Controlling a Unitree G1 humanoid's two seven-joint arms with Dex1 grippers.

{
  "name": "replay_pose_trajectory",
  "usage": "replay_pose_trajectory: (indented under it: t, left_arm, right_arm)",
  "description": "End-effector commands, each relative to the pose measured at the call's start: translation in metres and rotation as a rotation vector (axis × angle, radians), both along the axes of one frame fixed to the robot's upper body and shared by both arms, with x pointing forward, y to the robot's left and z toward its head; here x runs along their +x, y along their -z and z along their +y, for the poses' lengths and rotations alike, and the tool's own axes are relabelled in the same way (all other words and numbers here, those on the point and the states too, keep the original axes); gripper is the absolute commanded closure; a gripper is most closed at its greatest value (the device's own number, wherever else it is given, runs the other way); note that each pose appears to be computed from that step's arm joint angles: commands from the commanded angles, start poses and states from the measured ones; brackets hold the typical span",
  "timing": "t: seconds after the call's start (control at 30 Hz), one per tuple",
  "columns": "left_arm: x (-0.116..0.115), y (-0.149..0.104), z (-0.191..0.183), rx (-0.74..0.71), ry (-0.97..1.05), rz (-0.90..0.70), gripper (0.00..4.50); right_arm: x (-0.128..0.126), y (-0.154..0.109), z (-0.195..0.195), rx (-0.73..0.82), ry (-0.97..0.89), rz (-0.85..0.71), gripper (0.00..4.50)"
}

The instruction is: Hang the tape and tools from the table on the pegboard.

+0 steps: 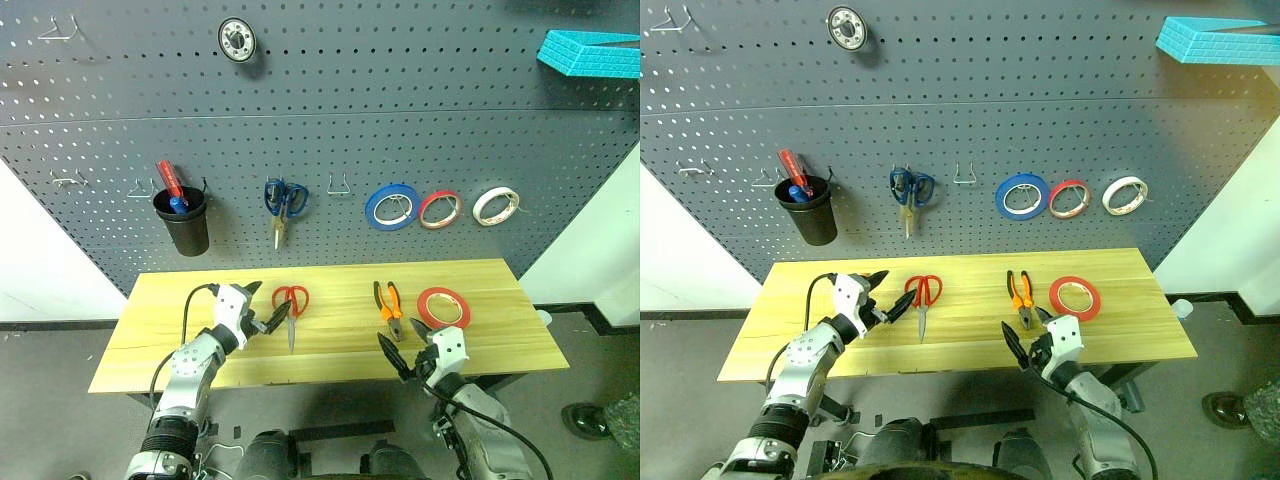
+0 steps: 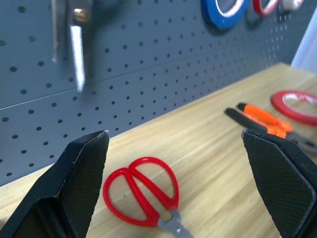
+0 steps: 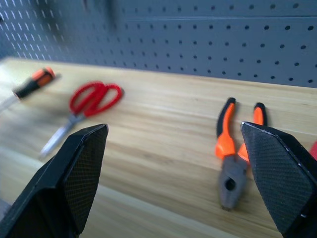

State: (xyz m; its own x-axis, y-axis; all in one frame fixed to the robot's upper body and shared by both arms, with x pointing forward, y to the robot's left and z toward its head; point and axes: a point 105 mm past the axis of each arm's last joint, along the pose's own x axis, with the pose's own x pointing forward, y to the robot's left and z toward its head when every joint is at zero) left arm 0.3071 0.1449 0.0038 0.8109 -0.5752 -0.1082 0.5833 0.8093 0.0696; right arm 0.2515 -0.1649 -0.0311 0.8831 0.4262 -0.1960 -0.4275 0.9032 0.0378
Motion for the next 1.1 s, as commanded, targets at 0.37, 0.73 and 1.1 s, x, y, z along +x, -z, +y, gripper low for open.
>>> replay_pose_trajectory:
  t: [0.37, 0.73, 1.1]
  left_arm:
    - [0.001, -0.004, -0.007, 0.216, 0.103, -0.151, 0.03]
    - [-0.006, -0.017, -0.015, -0.168, 0.157, 0.122, 0.03]
    - [0.019, -0.073, -0.034, 0.072, 0.214, 0.115, 0.03]
  right_arm:
    - [0.009, -0.003, -0.009, -0.097, 0.037, -0.053, 0.0]
    - [0.017, -0.049, -0.007, 0.259, 0.116, -0.1, 0.0]
    - [0.042, -0.104, -0.007, 0.175, 0.148, -0.19, 0.0]
